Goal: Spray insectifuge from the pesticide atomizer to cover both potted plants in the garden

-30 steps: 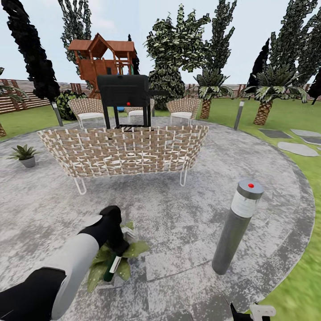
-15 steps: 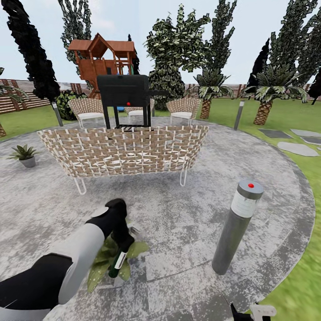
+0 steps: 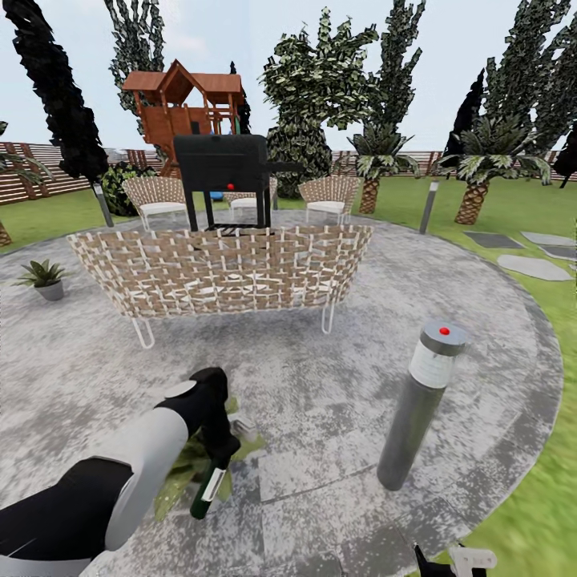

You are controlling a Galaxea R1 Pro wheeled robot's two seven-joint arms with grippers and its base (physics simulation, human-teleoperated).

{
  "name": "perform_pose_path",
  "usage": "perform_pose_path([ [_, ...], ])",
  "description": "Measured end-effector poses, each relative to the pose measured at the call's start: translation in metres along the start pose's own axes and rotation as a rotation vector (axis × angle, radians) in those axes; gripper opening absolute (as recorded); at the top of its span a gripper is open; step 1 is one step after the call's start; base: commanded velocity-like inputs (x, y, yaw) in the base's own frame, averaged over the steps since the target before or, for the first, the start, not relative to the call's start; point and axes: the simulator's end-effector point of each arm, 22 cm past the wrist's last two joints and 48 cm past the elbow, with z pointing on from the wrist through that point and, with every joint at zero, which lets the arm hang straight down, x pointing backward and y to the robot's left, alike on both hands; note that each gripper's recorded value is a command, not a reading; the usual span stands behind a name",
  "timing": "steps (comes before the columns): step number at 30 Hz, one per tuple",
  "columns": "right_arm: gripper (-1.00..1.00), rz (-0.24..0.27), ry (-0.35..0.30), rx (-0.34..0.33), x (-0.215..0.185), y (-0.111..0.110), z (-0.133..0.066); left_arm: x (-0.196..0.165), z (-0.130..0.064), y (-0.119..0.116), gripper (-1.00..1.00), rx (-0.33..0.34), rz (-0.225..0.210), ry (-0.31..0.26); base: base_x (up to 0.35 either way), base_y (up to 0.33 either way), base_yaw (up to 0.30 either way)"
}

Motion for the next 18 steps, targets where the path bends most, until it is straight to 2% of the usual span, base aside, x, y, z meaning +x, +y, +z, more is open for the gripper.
perform_pose_path([
  [12, 1.00, 0.002, -0.001, 0.004, 0.000, -0.001, 0.000, 0.001, 0.002, 0.006, -1.00, -0.012, 0.013, -0.007, -0.331, -0.012, 0.000],
  [14, 1.00, 0.001, -0.001, 0.004, 0.000, -0.001, 0.000, 0.000, 0.003, 0.007, -1.00, -0.014, 0.047, -0.018, -0.340, 0.000, -0.080],
  [16, 1.00, 0.001, -0.001, 0.003, 0.000, -0.001, 0.000, 0.000, 0.012, 0.006, -1.00, -0.028, 0.092, -0.037, -0.340, 0.000, -0.210],
  [18, 1.00, 0.000, -0.001, 0.003, 0.000, -0.001, 0.000, 0.001, 0.024, 0.006, -1.00, -0.053, 0.120, -0.057, -0.340, 0.000, -0.255],
])
